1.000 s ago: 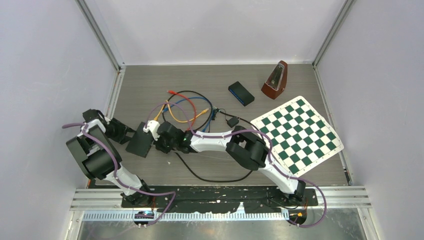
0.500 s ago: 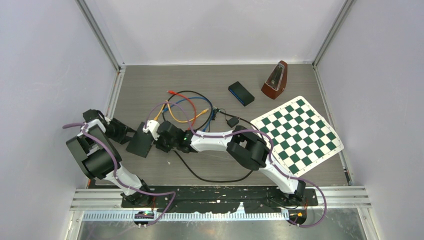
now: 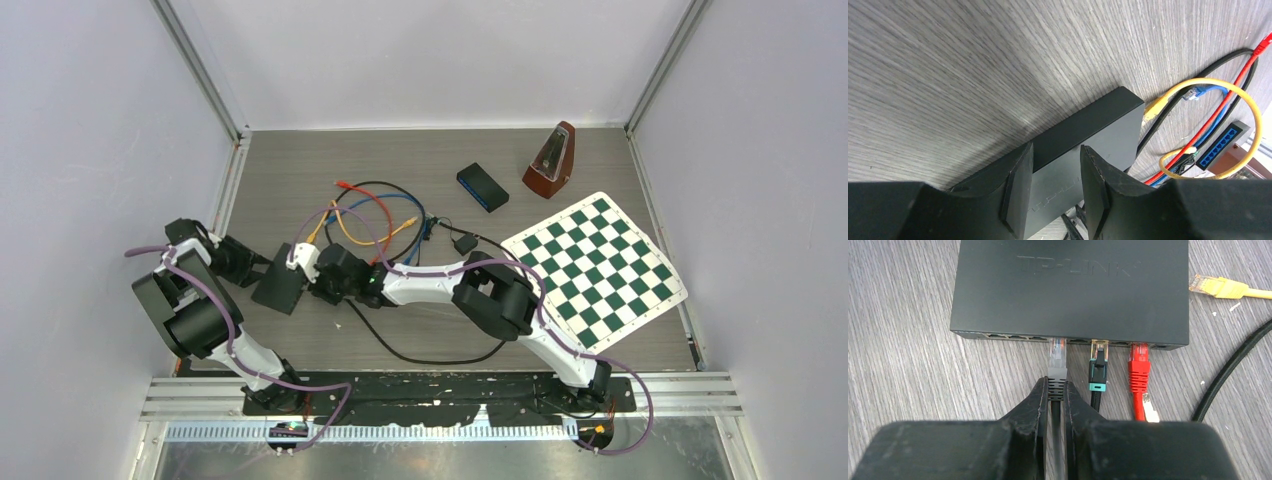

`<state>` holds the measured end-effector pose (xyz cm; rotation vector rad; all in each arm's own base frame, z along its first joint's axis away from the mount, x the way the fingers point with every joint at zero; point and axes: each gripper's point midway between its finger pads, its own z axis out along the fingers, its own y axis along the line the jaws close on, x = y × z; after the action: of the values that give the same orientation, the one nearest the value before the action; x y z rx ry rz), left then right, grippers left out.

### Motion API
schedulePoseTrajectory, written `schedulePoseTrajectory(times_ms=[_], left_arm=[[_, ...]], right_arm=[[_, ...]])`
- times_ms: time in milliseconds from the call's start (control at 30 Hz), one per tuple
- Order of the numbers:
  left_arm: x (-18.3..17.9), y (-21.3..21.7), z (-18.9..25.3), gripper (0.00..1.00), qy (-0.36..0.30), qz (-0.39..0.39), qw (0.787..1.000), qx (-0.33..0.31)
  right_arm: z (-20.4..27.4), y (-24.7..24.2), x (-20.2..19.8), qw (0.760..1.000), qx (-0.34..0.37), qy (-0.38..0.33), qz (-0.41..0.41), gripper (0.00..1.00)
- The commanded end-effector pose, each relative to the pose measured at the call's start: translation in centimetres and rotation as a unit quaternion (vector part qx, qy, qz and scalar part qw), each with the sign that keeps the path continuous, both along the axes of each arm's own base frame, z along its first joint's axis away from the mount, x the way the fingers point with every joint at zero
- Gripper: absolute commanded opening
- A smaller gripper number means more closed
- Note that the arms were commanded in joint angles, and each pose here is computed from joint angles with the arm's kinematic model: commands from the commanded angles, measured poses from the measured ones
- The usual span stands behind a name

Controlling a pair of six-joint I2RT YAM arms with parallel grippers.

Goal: Insert the plug into the switch port
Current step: Insert the connector into the switch port.

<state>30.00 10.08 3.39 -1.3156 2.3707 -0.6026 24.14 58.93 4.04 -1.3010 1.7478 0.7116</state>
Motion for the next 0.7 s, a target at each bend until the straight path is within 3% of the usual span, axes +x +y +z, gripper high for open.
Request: schedulePoseTrajectory(times_ms=[0, 533, 667], left_arm=[[-0.3, -2.3, 0.9, 0.41, -0.011, -0.013, 0.998, -0.058], [-1.2, -3.4, 0.1, 0.39, -0.007, -0.014, 0.997, -0.077], [-1.1, -3.4, 0.0, 0.39, -0.007, -0.014, 0.997, -0.079]], right_arm=[[5.4, 2.6, 1.3, 0.994, 0.094, -0.050, -0.008, 0.05], [3.5, 2.1, 1.2, 0.990, 0.050, -0.129, -0.037, 0.05], [3.6, 2.0, 1.1, 0.988, 0.069, -0.128, -0.044, 0.05]])
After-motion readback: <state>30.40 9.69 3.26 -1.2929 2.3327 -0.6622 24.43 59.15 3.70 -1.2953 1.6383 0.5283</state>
